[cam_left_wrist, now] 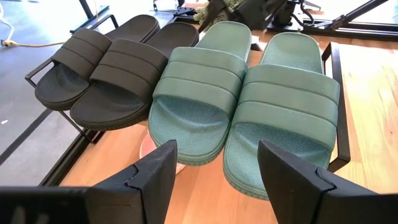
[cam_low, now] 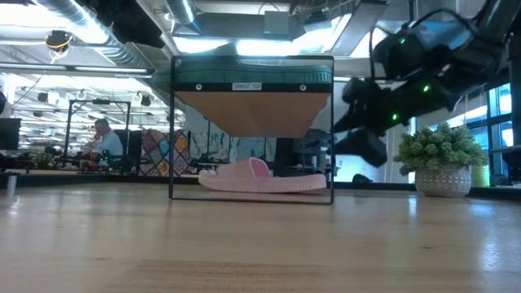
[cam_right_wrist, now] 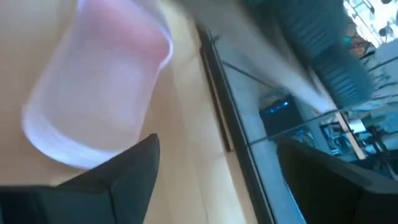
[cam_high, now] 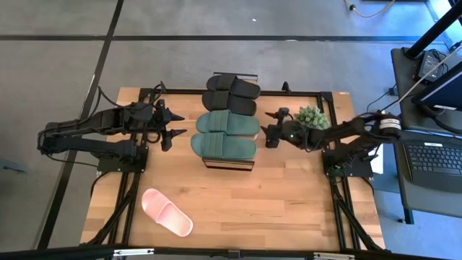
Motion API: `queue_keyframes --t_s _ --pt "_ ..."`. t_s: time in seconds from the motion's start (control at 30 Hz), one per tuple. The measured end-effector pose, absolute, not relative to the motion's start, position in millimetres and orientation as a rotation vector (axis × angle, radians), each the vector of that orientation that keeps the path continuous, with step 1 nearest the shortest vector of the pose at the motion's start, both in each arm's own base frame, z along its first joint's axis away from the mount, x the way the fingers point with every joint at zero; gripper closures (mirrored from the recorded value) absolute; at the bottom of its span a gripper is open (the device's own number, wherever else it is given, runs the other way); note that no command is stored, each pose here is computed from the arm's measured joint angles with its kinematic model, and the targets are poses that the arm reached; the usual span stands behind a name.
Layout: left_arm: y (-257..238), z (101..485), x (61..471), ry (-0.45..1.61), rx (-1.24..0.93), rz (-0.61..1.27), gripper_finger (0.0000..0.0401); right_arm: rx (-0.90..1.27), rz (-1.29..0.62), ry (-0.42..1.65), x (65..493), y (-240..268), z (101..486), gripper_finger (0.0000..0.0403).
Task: Pick and place slides into the shelf
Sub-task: Put the top pink slipper under the shelf
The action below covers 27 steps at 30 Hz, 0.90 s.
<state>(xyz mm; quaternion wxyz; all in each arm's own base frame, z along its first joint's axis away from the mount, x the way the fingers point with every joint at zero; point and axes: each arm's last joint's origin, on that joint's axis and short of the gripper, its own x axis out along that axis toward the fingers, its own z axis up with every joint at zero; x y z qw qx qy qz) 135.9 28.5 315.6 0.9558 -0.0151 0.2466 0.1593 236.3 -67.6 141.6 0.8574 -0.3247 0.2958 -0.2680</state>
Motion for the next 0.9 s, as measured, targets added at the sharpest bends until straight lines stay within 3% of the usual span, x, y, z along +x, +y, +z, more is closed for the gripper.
queue_keyframes --t_s 0.4,0.67,0.9 --pt "28.5 315.6 135.9 0.501 -0.031 0.323 0.0186 -0.410 -0.469 0.636 222.0 -33.3 150.7 0.0085" --pt "28.5 315.6 135.8 0.501 -0.031 0.323 0.0186 -0.304 -0.131 0.613 224.4 -13.5 146.5 0.0085" --pt "28.5 315.6 135.8 0.501 -0.030 0.323 0.0186 -0.232 -0.109 0.600 224.9 -8.4 146.6 0.0085"
